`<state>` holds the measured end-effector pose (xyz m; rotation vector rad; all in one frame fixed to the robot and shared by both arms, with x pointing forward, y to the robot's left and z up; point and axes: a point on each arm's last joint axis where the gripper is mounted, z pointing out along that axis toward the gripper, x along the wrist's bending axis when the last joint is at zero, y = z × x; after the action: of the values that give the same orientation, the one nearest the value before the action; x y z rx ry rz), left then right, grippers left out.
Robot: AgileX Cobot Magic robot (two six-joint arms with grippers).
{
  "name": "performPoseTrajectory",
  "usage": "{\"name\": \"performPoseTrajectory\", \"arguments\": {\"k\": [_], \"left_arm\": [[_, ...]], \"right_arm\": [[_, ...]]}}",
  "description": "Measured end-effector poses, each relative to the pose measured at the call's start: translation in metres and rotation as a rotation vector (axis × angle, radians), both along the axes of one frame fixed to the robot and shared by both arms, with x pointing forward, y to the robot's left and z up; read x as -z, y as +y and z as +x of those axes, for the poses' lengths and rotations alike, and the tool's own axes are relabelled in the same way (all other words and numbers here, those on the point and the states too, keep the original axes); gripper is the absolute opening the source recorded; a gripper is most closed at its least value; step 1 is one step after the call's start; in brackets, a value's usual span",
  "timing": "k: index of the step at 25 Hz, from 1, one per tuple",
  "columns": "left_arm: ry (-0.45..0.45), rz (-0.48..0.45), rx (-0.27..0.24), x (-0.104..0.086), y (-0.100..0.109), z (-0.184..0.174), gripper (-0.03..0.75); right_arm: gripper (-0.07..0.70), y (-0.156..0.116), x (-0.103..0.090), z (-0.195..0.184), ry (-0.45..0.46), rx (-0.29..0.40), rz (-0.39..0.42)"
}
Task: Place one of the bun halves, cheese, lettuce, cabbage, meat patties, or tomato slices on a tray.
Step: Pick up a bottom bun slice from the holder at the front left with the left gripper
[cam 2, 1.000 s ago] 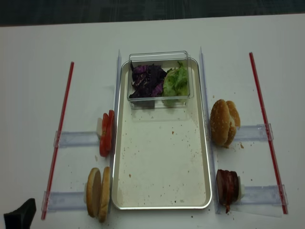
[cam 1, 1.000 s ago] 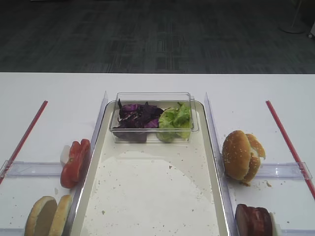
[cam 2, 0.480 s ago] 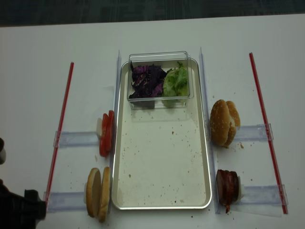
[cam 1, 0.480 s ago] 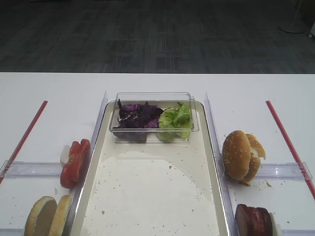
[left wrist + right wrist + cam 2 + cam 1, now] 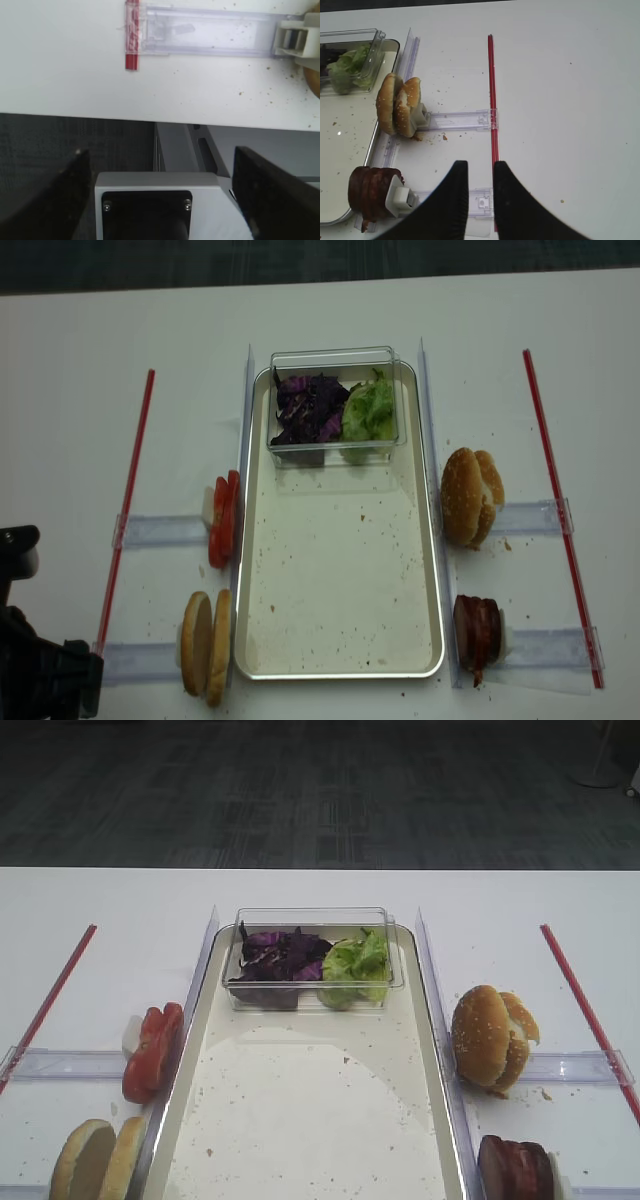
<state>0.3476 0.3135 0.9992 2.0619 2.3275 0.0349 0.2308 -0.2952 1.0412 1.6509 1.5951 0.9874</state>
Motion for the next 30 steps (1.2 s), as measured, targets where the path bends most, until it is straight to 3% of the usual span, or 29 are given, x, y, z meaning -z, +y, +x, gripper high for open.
{"name": "performPoseTrajectory", "arguments": {"k": [12, 22, 30], "left_arm": [[0.008, 0.001, -0.017, 0.000, 0.001, 0.011, 0.535], [-0.003, 0.002, -0.019, -0.019, 0.007, 0.058, 0.535], [0.007, 0.000, -0.022, -0.021, 0.006, 0.059, 0.535]], "right_arm": [[0.176, 0.000, 0.000, 0.000, 0.000, 0.000, 0.000], [0.176, 0.000, 0.000, 0.000, 0.000, 0.000, 0.000], [0.176, 0.000, 0.000, 0.000, 0.000, 0.000, 0.000]]}}
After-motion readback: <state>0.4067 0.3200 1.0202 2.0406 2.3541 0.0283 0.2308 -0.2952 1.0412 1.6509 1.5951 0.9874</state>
